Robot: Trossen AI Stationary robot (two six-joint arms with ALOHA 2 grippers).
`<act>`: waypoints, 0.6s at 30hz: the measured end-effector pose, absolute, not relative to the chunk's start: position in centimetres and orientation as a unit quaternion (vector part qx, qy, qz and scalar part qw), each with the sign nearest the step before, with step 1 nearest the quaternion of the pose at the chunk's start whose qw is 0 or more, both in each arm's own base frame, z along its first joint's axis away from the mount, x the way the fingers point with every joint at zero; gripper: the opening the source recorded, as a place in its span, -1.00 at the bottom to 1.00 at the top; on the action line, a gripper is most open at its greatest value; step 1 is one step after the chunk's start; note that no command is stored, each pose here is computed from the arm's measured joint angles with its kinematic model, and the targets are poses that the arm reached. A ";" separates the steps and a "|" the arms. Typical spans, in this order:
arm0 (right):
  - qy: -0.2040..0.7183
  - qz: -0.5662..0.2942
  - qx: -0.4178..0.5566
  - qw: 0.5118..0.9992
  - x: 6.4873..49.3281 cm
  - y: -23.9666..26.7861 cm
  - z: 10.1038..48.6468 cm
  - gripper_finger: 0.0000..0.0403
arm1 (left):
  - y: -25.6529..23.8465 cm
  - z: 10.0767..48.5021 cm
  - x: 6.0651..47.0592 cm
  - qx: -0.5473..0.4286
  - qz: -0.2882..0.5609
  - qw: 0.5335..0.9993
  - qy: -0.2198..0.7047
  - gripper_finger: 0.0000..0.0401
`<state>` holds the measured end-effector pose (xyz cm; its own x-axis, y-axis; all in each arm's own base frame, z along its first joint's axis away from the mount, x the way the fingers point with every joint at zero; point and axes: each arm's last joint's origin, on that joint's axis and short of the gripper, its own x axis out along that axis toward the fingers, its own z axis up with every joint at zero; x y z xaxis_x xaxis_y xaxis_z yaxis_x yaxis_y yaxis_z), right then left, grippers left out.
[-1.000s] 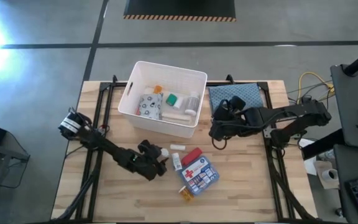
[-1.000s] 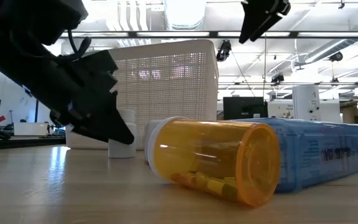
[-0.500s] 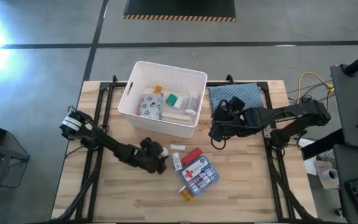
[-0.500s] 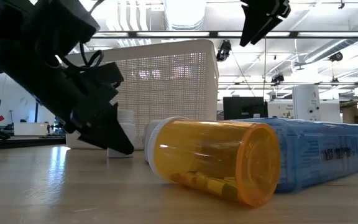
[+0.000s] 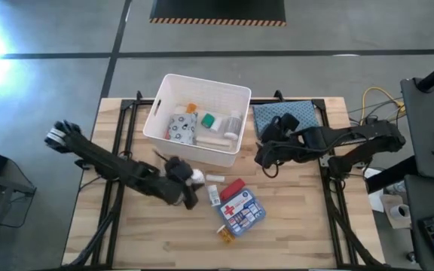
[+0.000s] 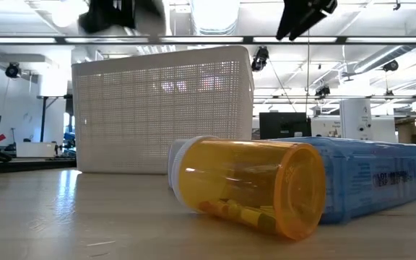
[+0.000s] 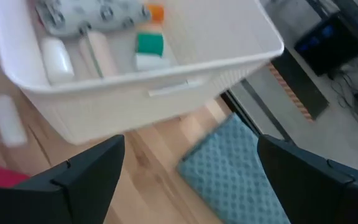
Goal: Pick & place medical supplies in basket/bin
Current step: Put the small white pill bottle into the white bin, then put the small blue pill bottle into the white bin
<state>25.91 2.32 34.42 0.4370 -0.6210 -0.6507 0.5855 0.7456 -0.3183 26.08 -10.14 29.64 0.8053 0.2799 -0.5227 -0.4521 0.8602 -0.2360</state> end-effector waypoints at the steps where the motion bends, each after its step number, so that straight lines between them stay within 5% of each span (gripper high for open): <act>1: 0.383 -0.353 -0.020 0.853 25.7 2.3 34.8 0.74 | -9.9 31.7 25.7 -0.162 0.205 0.941 0.216 -0.23; 7: 0.323 -0.349 0.007 0.880 25.1 2.2 36.5 0.62 | -3.9 38.3 25.7 0.053 0.335 0.928 0.155 -0.21; 13: 0.309 -0.351 0.047 0.883 25.0 2.4 36.6 0.64 | 6.2 38.2 26.4 -0.053 0.354 0.917 0.179 0.22; 18: 0.343 -0.328 0.075 0.877 25.1 3.5 35.2 0.72 | 7.8 39.3 25.4 -0.110 0.353 0.907 0.203 0.55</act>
<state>25.09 3.54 35.21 0.5484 -0.5240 -0.6516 0.6277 0.7729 -0.0933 25.37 7.83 39.25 0.6680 0.5958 -0.4459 -0.6850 0.7264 -0.0556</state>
